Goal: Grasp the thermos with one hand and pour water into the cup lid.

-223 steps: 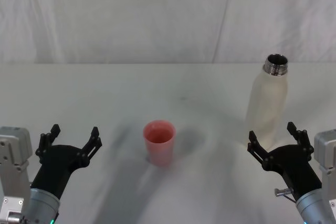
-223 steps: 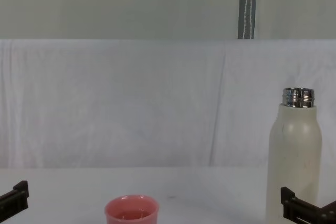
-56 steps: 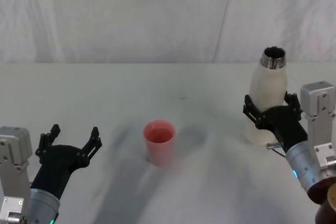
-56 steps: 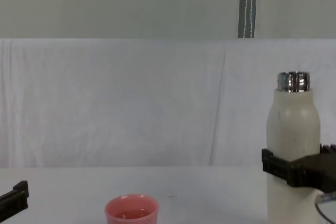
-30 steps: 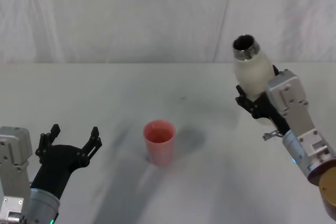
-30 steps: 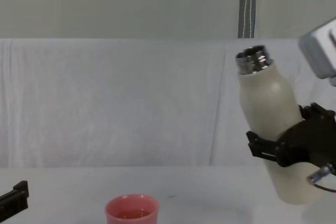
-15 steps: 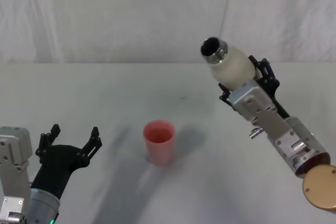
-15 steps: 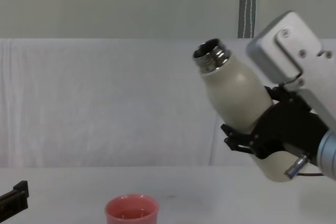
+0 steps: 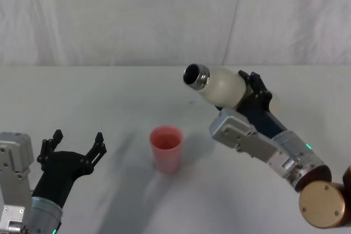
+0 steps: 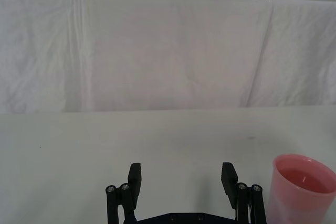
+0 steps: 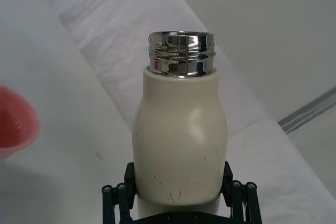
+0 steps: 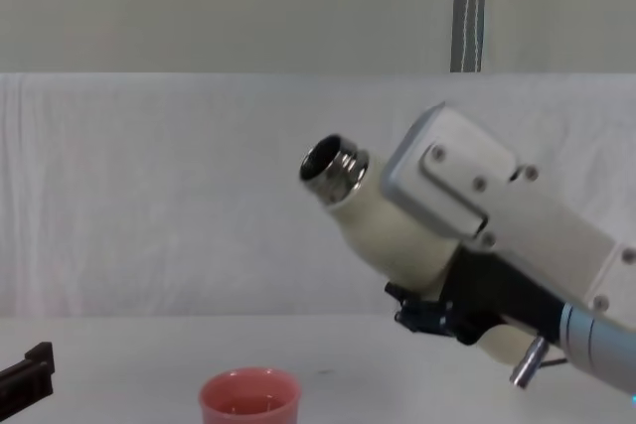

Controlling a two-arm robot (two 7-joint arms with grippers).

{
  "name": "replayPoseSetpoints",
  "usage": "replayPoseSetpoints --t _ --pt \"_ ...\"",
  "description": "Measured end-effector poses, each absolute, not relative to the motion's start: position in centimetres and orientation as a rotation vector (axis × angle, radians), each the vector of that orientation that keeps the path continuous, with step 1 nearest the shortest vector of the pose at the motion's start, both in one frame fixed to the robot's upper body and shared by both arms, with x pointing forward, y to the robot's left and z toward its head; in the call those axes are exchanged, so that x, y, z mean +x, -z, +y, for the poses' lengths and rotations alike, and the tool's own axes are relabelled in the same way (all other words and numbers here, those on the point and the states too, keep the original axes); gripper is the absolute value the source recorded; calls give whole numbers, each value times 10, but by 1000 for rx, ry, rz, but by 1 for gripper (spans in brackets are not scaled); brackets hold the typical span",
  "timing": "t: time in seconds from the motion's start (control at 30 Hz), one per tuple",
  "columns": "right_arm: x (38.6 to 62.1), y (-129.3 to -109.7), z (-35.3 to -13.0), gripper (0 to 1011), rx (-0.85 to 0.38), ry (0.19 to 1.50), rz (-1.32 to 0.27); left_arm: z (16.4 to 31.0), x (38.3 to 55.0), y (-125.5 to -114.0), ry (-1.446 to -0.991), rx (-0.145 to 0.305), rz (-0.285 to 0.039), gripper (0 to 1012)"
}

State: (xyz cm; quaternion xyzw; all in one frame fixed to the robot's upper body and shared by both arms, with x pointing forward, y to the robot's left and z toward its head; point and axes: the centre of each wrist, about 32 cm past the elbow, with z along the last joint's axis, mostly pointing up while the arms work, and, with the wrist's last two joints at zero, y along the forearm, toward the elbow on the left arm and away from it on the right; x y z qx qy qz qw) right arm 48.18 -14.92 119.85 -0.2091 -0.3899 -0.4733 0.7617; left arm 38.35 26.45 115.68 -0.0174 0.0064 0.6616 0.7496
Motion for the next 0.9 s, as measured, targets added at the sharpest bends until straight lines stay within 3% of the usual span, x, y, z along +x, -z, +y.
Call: replayPoseSetpoints --t 0.9 --pt "485 -1178 -135 951 -691 980 -1031 265 384 -1157 -1446 -38 14 1001"
